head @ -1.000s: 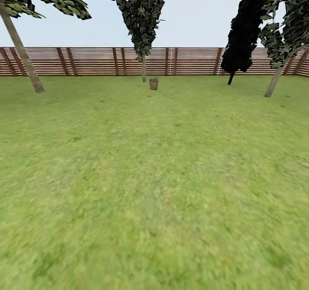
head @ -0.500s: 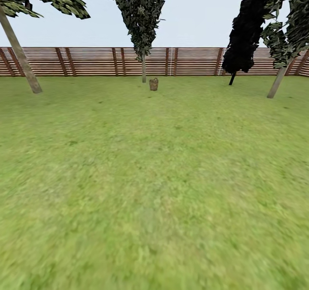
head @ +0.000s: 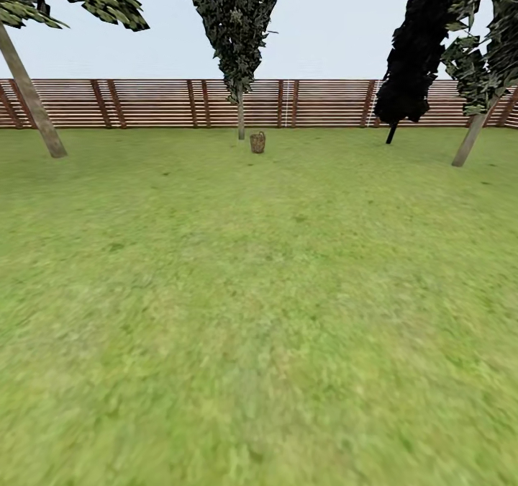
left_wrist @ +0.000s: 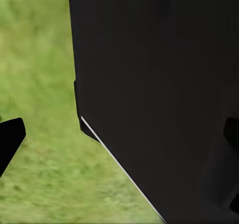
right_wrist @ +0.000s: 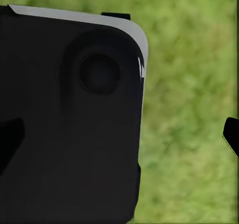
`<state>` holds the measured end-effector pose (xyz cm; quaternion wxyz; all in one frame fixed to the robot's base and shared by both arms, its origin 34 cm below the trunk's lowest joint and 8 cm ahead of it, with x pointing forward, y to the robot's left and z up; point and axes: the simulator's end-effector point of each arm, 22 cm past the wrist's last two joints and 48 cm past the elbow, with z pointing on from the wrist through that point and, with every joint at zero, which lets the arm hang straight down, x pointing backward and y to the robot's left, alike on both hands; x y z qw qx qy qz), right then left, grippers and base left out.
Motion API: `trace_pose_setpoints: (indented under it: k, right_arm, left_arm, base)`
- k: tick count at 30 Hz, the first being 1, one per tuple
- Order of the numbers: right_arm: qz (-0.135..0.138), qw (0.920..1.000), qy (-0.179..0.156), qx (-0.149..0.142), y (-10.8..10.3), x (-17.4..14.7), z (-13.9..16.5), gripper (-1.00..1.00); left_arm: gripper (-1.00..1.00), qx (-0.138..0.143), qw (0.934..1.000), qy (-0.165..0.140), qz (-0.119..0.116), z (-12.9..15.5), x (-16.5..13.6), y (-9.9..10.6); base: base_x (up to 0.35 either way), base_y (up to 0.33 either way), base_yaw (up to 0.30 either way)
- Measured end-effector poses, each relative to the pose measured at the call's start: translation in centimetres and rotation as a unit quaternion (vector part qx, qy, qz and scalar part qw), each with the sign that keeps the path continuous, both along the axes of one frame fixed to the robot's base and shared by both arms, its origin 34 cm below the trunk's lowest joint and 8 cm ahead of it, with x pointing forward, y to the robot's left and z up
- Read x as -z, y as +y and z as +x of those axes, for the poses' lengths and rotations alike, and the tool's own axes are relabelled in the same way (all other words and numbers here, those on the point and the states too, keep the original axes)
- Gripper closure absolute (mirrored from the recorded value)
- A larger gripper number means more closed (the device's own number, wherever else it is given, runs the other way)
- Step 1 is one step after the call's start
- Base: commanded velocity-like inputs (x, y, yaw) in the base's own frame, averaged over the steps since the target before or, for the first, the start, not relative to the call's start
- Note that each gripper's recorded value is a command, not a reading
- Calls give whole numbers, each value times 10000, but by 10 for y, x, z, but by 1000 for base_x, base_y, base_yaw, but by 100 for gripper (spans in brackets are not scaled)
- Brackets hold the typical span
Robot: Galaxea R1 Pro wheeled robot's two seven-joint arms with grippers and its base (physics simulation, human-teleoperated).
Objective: Take the three Easter eggs out of the wicker basket on the lawn in the garden, then place them on the lawn next to a single tree (choose any tree) so that all three eggs are next to the same tree and none are left in the basket.
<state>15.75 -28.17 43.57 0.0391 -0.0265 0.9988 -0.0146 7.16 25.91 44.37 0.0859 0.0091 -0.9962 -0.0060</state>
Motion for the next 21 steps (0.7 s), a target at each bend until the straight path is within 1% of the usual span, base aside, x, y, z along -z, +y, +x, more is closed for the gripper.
trace_pose_setpoints:
  k: [11,21]
  right_arm:
    - [-9,10000,55,14,-1,0,-3,-100]
    - [12,9999,141,10,2,0,-11,-100]
  left_arm:
    - [-100,0,10000,5,-2,0,0,0]
    - [-100,0,10000,1,0,0,0,0]
  base:
    - [326,0,0]
    - [327,0,0]
